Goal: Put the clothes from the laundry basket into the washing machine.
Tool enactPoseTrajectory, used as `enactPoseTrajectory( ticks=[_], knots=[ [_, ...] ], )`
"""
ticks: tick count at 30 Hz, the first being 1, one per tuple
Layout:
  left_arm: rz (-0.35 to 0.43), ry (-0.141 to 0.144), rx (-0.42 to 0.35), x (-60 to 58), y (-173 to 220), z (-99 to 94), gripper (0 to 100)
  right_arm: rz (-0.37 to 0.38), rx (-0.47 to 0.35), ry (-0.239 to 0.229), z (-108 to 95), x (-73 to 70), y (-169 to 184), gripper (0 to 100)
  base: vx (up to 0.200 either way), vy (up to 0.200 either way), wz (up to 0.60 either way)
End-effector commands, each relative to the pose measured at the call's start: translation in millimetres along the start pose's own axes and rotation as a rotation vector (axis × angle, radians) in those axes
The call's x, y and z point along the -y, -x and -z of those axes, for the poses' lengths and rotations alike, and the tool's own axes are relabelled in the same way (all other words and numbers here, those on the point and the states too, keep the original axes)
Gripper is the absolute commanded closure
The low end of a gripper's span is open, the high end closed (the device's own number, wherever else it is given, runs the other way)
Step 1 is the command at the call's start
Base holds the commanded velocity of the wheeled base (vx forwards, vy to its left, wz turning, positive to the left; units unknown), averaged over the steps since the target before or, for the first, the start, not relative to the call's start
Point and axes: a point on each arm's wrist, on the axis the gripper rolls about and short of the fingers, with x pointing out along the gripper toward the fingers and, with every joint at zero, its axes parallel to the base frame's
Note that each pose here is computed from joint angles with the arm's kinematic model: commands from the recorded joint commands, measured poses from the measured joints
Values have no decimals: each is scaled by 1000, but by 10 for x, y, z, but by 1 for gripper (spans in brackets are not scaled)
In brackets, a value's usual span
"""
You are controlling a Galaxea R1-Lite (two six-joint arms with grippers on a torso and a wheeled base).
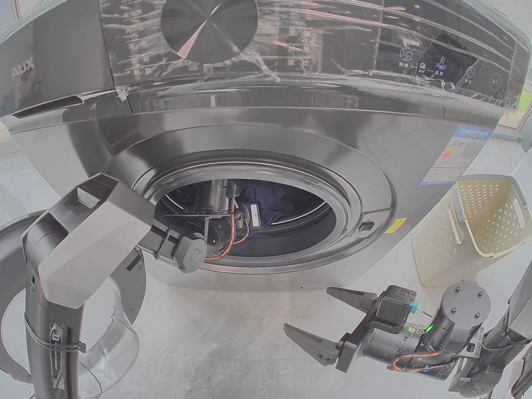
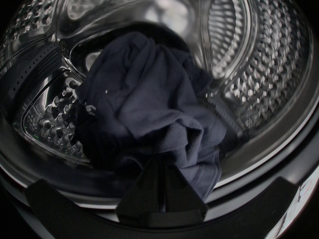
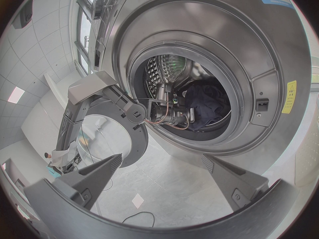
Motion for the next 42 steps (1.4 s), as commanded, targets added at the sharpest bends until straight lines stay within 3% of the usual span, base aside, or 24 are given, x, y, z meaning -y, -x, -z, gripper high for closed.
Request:
enactPoseTrajectory(
  ticks=[1, 4, 6, 7, 9, 14, 17, 18, 23, 25, 26, 27, 28, 31, 33, 35, 39, 42],
  knots=[
    [37, 78, 94, 91, -175, -22, 100, 0, 0, 0, 2, 1, -4, 0, 0, 0, 0],
    [57, 102, 187, 109, -312, -21, 100, 0, 0, 0, 2, 1, -4, 0, 0, 0, 0],
    [64, 106, 209, 116, -338, -25, 100, 0, 0, 0, 2, 1, -4, 0, 0, 0, 0],
    [87, 122, 285, 142, -400, -73, 100, 0, 0, 0, 2, 1, -4, 0, 0, 0, 0],
    [100, 129, 321, 162, -418, -102, 100, -1, -1, 0, 2, -2, -4, 0, 0, 0, 0],
    [116, 129, 352, 196, -427, -96, 100, 0, 1, 0, -1, 1, -6, 0, 0, 0, 0],
    [139, 128, 349, 294, -365, -103, 100, 0, 1, 0, -2, 1, -2, 0, 0, 0, 0],
    [141, 130, 353, 305, -345, -131, 0, 0, 1, 0, -2, 1, -2, 0, 0, 0, 0],
    [154, 124, 346, 421, -84, -282, 0, 0, 0, 0, 2, 1, -4, 0, 0, 0, 0],
    [161, 101, 320, 467, 32, -269, 0, 1, -3, 0, 7, 3, 2, 0, 0, 0, 0],
    [166, 58, 302, 481, 172, -258, 0, 2, -6, 0, 11, 4, 4, 0, 0, 0, 0],
    [166, 40, 298, 477, 208, -253, 0, 1, -5, 0, 10, 4, 4, 0, 0, 0, 0],
    [159, -39, 275, 451, 358, -211, 0, 2, -8, 1, 13, 5, 11, 0, 0, 0, 0],
    [211, -153, 224, 454, 683, -65, 0, 3, -12, 2, 17, 8, 42, 0, 0, 0, 0],
    [249, -198, 187, 445, 874, 64, 0, 2, -16, 3, 19, 9, 61, 0, 0, 0, 0],
    [282, -223, 156, 476, 1063, 208, 0, 3, -20, 3, 26, 12, 78, 0, 0, 0, 0],
    [316, -229, 146, 471, 1293, 326, 0, -4, -28, 6, 40, -6, 99, 0, 0, 0, 0],
    [352, -229, 140, 397, 1678, 418, 0, -16, -13, 9, 1, -30, 141, 0, 0, 0, 0]
  ],
)
